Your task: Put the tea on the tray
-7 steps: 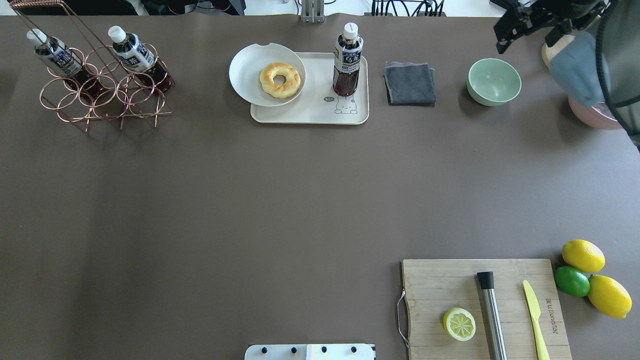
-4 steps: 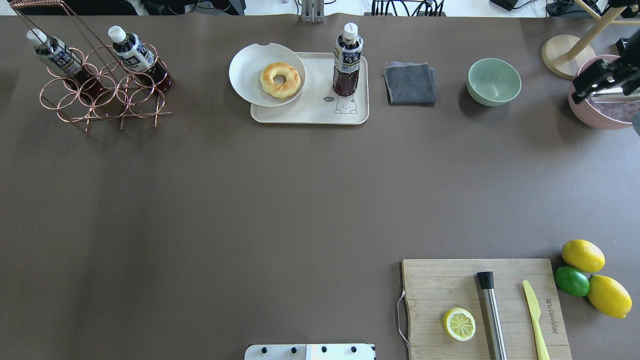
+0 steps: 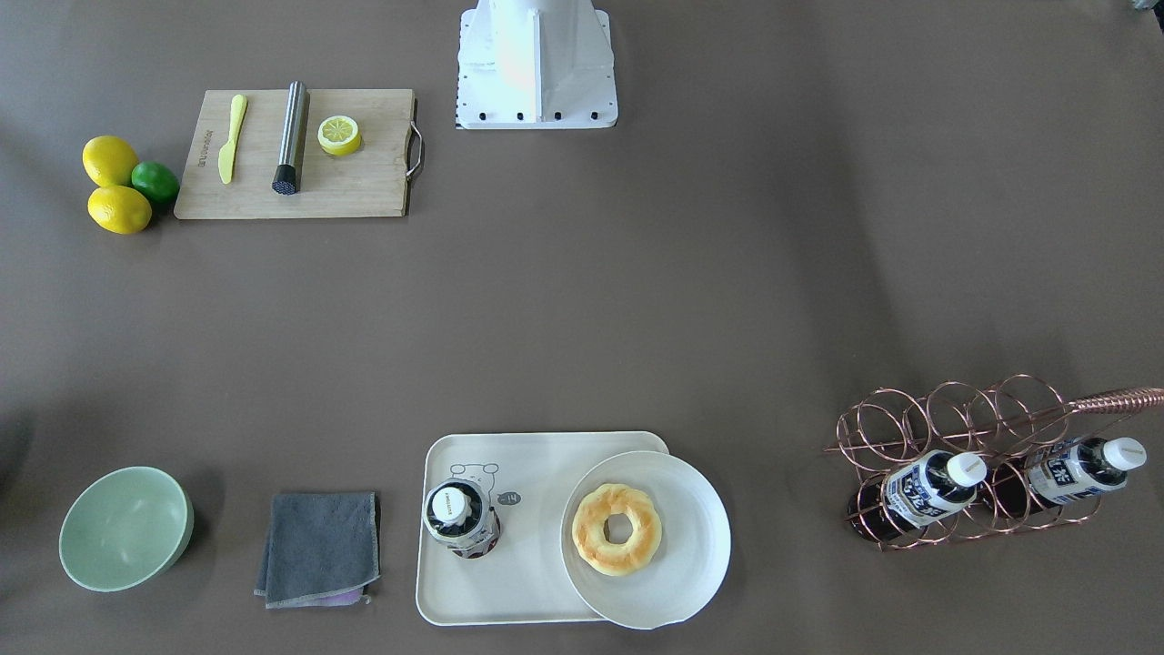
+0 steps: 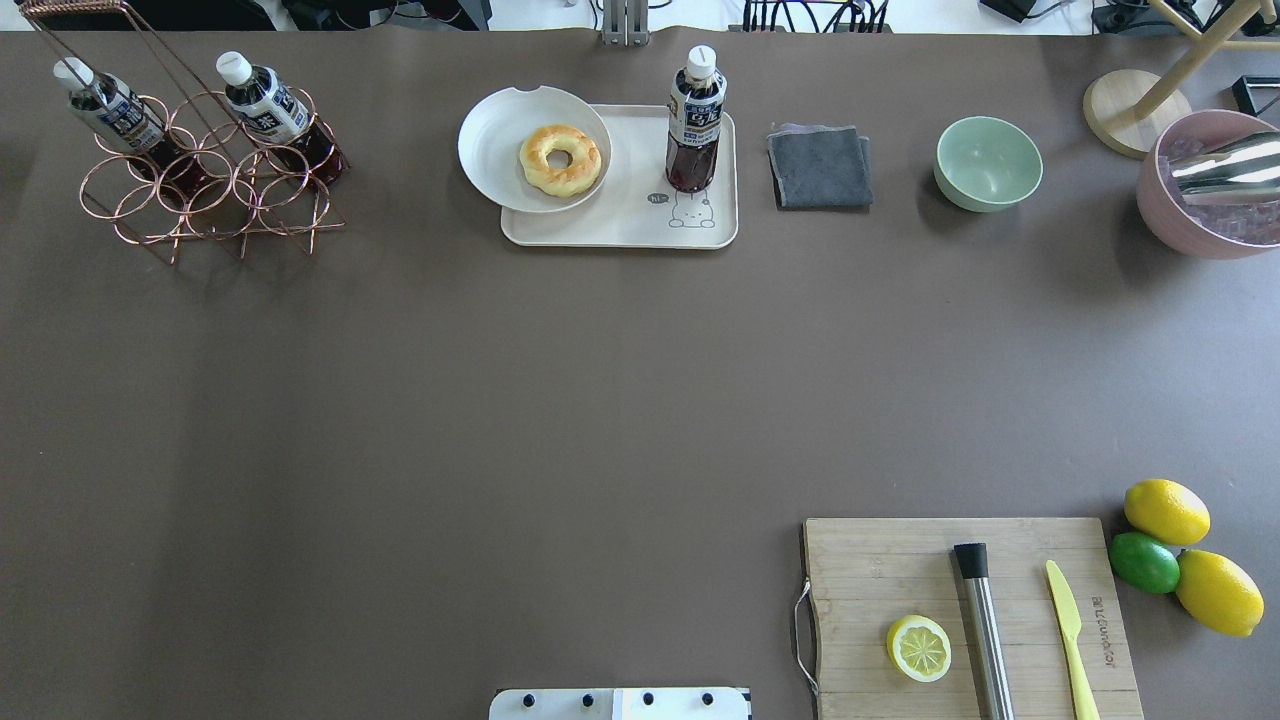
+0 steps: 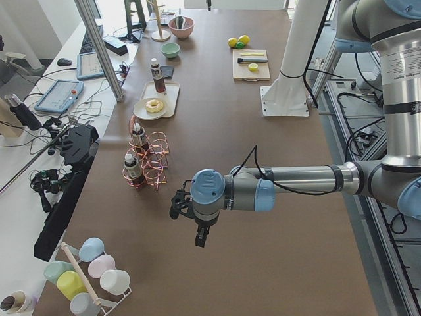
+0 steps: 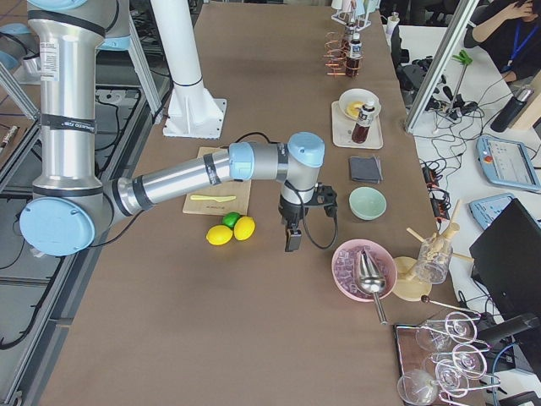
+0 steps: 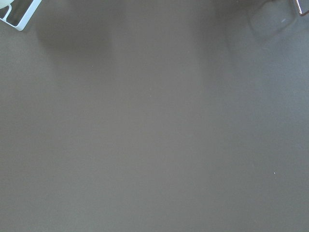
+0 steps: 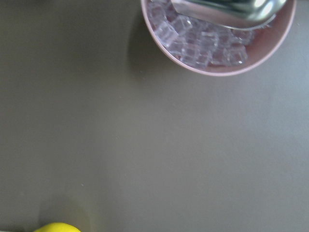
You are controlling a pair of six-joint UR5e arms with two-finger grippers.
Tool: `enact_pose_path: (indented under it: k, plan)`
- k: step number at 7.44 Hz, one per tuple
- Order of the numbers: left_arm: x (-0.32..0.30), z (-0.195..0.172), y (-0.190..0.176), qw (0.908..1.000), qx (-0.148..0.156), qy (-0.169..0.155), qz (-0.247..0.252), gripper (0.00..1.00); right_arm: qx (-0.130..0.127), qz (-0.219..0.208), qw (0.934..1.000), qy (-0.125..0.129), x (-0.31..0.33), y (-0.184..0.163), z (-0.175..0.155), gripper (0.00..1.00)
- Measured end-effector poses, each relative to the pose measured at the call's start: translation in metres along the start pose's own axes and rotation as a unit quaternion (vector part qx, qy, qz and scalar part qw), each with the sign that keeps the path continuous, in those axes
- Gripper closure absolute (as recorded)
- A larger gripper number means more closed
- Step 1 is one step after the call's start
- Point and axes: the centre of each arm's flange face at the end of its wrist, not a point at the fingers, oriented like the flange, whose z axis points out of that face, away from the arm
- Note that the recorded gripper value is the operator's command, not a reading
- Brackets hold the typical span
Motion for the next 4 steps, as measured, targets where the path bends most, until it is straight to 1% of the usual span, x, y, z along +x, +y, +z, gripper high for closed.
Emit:
enact_pose_path:
  k: [2, 4]
  plan:
    - [-0.012, -0.008, 0.018, 0.9998, 0.018, -0.004, -0.009, 0.02, -0.029, 0.045, 0.9986, 0.002, 0.063, 0.035, 0.028, 0.00]
    - [-0.018, -0.007, 0.025, 0.9997, 0.020, -0.006, -0.015, 0.02, -0.042, 0.065, 0.9970, 0.005, 0.095, 0.051, 0.041, 0.00]
